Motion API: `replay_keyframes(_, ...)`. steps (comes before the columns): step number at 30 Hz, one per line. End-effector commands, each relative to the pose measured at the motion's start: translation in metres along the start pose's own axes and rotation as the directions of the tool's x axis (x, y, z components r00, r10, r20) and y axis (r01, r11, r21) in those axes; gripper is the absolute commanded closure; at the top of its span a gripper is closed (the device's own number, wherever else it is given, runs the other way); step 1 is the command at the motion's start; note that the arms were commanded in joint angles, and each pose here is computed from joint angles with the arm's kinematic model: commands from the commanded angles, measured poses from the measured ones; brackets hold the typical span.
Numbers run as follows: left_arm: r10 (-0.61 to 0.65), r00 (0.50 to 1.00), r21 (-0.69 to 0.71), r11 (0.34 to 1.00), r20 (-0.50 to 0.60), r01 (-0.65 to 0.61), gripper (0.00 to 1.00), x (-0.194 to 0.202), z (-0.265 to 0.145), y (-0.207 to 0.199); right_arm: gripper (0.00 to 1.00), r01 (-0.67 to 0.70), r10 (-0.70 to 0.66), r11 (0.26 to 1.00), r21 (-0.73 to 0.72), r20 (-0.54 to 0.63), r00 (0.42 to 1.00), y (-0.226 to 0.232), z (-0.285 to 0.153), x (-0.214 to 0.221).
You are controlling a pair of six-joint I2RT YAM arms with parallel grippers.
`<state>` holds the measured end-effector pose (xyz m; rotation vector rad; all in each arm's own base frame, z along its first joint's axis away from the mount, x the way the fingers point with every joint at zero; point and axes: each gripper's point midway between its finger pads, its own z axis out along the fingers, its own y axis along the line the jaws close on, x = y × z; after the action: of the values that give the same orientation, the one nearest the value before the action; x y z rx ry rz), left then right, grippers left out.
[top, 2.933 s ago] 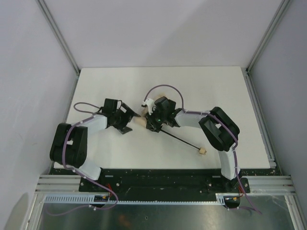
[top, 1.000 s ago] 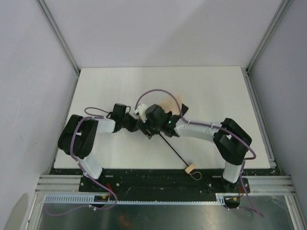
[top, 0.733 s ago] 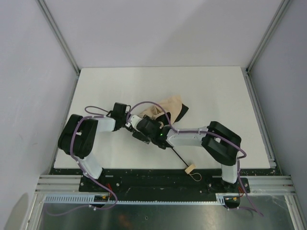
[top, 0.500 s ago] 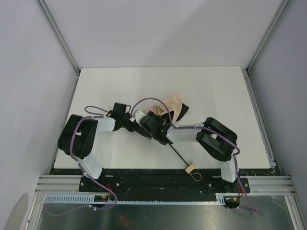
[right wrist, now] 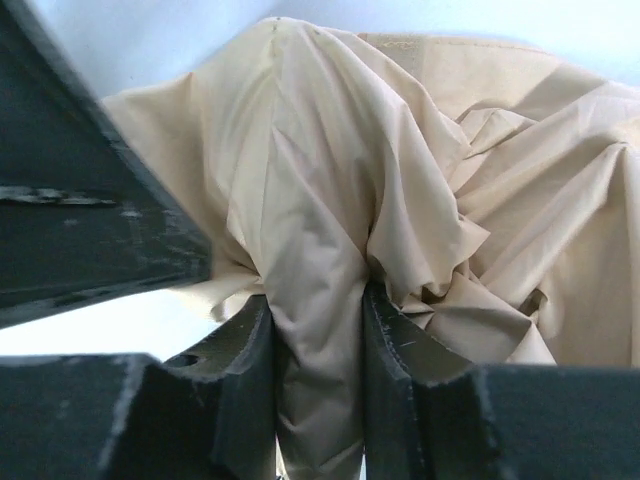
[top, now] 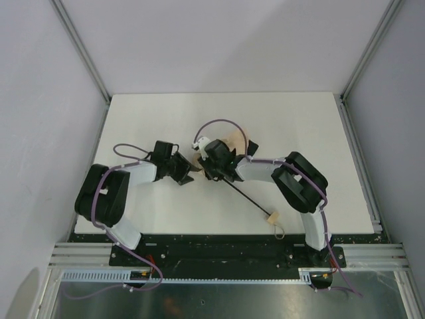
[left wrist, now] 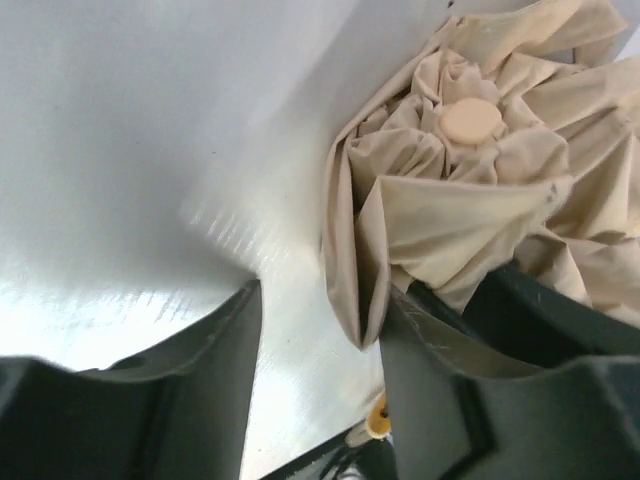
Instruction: Put away the umbrella
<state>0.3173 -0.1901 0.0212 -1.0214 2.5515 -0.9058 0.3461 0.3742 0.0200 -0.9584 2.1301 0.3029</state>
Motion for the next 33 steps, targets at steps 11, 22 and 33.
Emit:
replay_keyframes(11, -0.032, 0.999, 0.147, 0.989, -0.014, 0.034, 0.01, -0.010, -0.034, -0.030, 1.00, -0.608, 0.275, 0.647, -0.460, -0.603, 0.749, 0.059, -0.026, 0.149)
replay_keyframes(22, -0.113, 0.993, 0.048, 0.992, -0.020, 0.113, 0.01, 0.000, 0.034, -0.021, 1.00, -0.687, 0.333, 0.364, -0.629, -0.601, 0.726, 0.066, -0.027, 0.113)
replay_keyframes(33, -0.099, 0.991, -0.083, 0.991, 0.090, 0.106, 0.90, -0.005, 0.038, 0.024, 1.00, -0.601, 0.324, 0.340, -0.723, -0.510, 0.797, 0.061, -0.040, 0.074)
